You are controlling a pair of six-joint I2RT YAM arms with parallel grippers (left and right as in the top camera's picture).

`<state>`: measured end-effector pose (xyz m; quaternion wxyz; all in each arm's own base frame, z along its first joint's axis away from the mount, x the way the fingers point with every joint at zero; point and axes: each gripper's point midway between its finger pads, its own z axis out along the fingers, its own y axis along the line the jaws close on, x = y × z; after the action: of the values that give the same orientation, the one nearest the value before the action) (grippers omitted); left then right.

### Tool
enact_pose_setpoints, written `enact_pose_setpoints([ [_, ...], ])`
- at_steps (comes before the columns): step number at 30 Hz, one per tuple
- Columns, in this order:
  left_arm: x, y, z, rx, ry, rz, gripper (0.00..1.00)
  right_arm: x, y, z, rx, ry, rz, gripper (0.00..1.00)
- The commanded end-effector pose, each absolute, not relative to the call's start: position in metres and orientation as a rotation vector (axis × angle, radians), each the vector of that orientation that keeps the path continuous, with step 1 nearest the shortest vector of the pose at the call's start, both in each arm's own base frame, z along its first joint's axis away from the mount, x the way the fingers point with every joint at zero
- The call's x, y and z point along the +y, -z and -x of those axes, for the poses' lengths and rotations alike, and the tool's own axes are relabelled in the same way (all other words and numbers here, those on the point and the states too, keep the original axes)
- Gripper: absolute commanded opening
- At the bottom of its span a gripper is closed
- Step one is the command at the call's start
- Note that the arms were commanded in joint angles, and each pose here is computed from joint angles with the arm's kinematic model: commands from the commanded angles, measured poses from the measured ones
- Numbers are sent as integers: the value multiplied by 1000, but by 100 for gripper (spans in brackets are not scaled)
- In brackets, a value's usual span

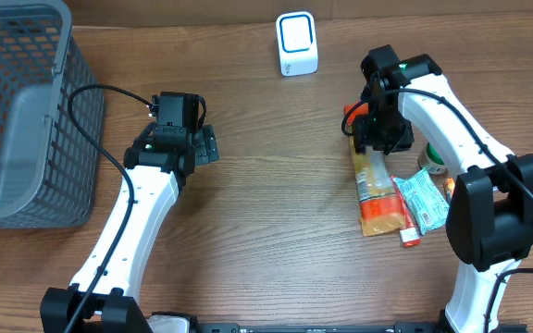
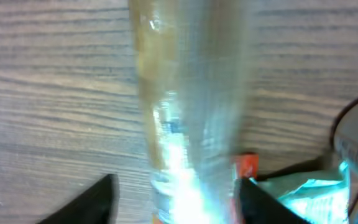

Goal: Scan the item barcode
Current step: 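Carry the pasta packet right and set it beside the wipes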

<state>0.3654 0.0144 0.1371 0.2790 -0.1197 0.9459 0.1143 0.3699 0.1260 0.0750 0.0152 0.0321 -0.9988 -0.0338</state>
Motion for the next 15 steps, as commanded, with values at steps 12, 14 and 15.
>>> enact_pose_setpoints([
  [12,19,-138,-368,2532,-332,323,100,126,-88,-376,-3153,109,-104,100],
  [14,19,-138,-368,2531,-332,323,100,126,-88,-376,-3153,109,-105,100],
  [15,19,-138,-368,2531,-332,323,100,126,-88,-376,-3153,109,-105,100],
])
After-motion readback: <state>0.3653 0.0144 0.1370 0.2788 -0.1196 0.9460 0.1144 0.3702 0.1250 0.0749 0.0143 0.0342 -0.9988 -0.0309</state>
